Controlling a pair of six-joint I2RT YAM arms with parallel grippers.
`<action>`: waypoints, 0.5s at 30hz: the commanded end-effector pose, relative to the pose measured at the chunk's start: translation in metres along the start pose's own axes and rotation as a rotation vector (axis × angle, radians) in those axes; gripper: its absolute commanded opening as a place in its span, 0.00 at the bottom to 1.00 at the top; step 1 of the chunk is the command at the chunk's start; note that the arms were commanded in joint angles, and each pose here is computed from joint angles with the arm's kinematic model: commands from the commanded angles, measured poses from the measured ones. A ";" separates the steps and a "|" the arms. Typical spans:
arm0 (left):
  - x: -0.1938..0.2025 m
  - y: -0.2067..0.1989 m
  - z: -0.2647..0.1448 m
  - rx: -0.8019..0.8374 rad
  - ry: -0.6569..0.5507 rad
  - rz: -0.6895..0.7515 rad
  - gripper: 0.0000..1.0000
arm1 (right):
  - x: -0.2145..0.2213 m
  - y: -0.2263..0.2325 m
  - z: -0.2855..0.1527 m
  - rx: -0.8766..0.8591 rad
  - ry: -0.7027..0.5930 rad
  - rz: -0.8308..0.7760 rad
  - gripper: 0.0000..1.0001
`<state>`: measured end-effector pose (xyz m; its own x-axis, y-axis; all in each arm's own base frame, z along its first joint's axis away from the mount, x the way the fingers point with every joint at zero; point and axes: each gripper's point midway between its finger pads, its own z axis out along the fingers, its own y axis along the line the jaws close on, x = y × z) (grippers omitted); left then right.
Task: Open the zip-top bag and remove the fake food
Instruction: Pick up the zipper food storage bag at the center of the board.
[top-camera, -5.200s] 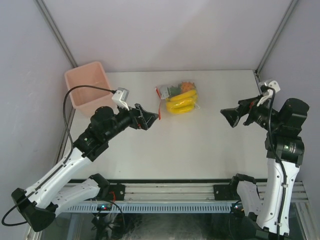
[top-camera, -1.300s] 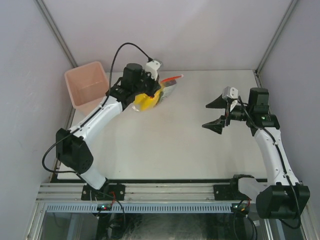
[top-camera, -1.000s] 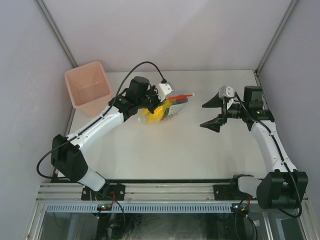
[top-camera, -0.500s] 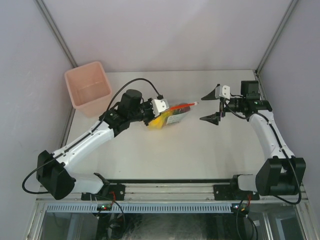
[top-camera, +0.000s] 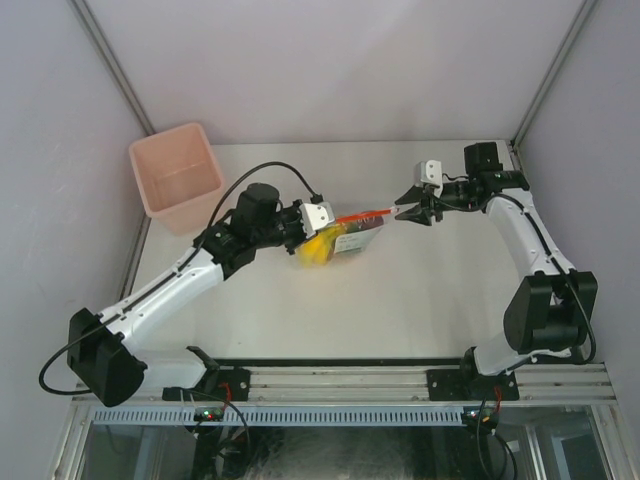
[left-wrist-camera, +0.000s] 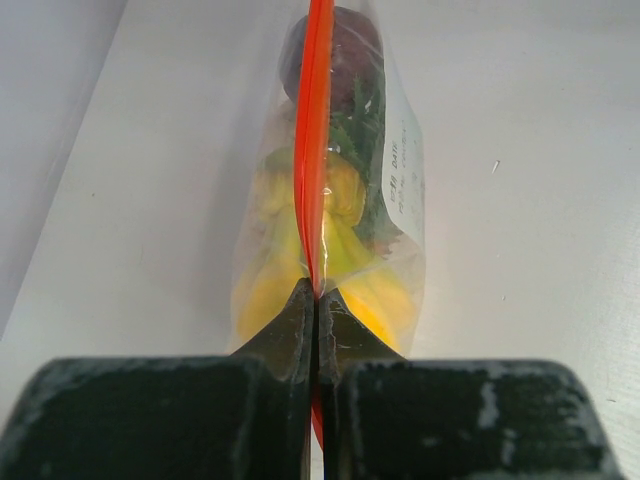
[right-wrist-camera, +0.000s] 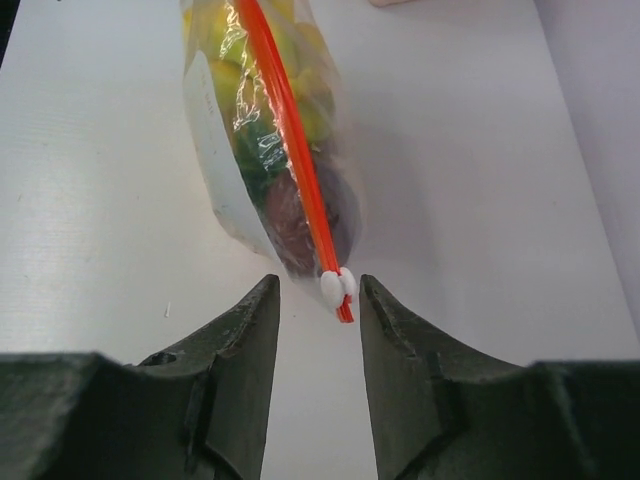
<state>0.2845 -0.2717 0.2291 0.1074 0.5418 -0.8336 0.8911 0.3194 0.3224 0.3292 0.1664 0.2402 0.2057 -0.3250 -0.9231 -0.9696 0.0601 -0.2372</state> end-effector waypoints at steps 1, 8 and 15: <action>-0.026 0.004 -0.009 -0.024 -0.103 0.058 0.00 | -0.005 0.006 0.001 -0.033 -0.007 -0.034 0.37; -0.026 0.005 -0.010 -0.027 -0.102 0.062 0.00 | -0.001 -0.001 0.007 -0.039 0.014 -0.019 0.41; -0.027 0.003 -0.011 -0.022 -0.108 0.063 0.00 | -0.001 -0.004 0.008 -0.076 0.024 -0.002 0.43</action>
<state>0.2826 -0.2705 0.2337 0.1166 0.5348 -0.8369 0.8882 0.3210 0.3288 0.3358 0.1702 0.2288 0.1694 -0.3579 -0.9183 -0.9817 0.0208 -0.1892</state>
